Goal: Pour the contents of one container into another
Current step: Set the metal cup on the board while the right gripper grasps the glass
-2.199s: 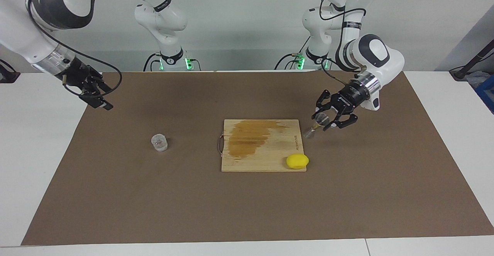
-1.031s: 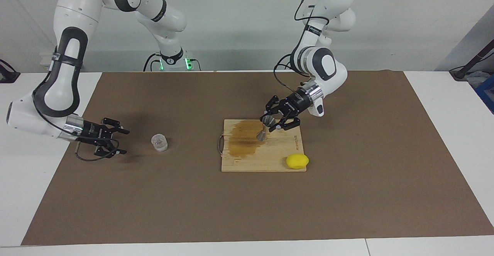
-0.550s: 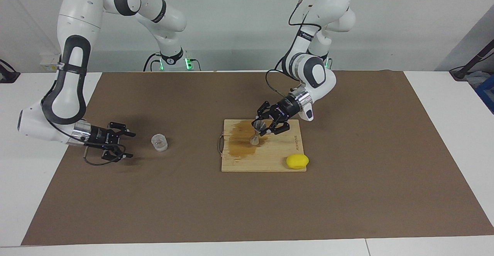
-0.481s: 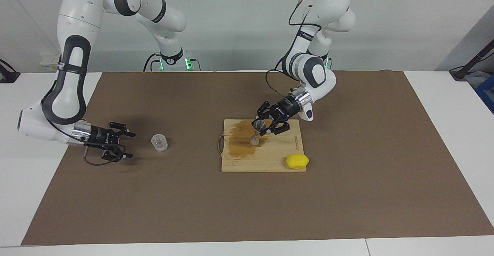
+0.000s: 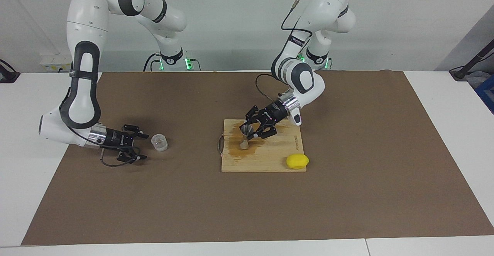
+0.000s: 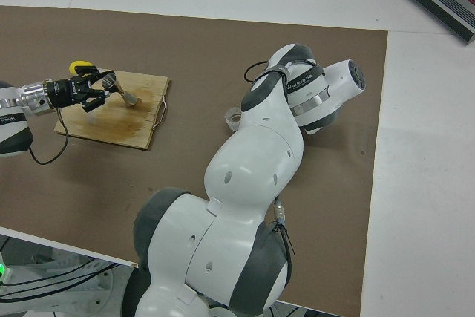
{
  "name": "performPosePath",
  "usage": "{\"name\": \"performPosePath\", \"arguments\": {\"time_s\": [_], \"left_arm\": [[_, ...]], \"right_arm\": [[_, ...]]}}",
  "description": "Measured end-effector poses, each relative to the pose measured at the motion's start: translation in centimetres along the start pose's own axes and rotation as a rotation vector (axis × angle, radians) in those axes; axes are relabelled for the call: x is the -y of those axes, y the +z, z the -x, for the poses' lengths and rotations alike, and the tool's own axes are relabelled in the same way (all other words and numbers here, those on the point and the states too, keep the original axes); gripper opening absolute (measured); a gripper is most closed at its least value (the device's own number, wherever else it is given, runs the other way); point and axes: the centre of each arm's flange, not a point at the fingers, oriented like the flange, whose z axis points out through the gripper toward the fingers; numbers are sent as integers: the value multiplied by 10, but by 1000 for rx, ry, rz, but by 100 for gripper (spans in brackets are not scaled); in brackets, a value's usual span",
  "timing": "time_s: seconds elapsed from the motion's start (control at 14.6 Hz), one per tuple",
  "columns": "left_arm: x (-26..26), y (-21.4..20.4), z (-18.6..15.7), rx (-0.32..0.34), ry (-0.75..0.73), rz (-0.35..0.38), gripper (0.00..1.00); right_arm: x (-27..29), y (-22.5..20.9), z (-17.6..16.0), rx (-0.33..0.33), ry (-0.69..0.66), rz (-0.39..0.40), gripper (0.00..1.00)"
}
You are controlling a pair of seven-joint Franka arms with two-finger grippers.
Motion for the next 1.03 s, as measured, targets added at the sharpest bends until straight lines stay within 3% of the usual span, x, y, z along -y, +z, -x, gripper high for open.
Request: {"name": "performPosePath", "arguments": {"time_s": [1.03], "left_arm": [[11, 3, -5, -56, 73, -1, 51]], "right_arm": [[-4, 38, 21, 54, -61, 14, 100]]}}
